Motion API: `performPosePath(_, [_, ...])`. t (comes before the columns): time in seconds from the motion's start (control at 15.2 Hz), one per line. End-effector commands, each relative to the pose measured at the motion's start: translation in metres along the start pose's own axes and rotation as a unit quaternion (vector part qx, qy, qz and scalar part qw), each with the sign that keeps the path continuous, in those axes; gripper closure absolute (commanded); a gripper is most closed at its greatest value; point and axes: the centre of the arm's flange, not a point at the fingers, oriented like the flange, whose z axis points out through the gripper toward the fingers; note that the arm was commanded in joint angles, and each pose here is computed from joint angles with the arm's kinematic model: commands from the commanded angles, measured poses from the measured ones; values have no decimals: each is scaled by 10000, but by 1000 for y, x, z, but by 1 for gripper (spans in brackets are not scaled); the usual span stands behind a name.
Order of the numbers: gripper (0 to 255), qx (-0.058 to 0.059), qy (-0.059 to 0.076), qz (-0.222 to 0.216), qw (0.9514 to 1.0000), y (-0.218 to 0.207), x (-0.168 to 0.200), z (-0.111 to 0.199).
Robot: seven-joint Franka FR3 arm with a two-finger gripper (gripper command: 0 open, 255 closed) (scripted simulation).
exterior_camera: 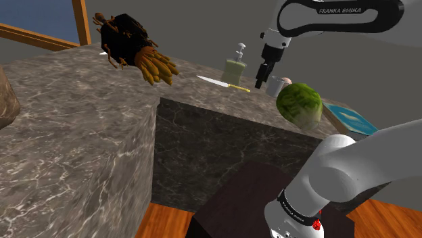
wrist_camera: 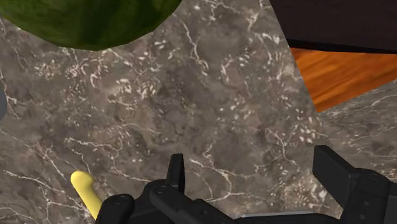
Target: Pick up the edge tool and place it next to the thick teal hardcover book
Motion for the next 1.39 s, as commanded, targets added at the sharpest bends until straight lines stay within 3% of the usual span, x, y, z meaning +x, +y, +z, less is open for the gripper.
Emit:
performPosePath(0.0, [0, -29, 34, -211, 9998, 20, 11, 12])
performPosePath(0.53, [0, -112, 158, -981, 9950, 103, 52, 54])
performPosePath(1.06, [0, -194, 280, -1745, 9841, 180, 107, 94])
performPosePath(1.32, [0, -202, 293, -1824, 9826, 188, 114, 113])
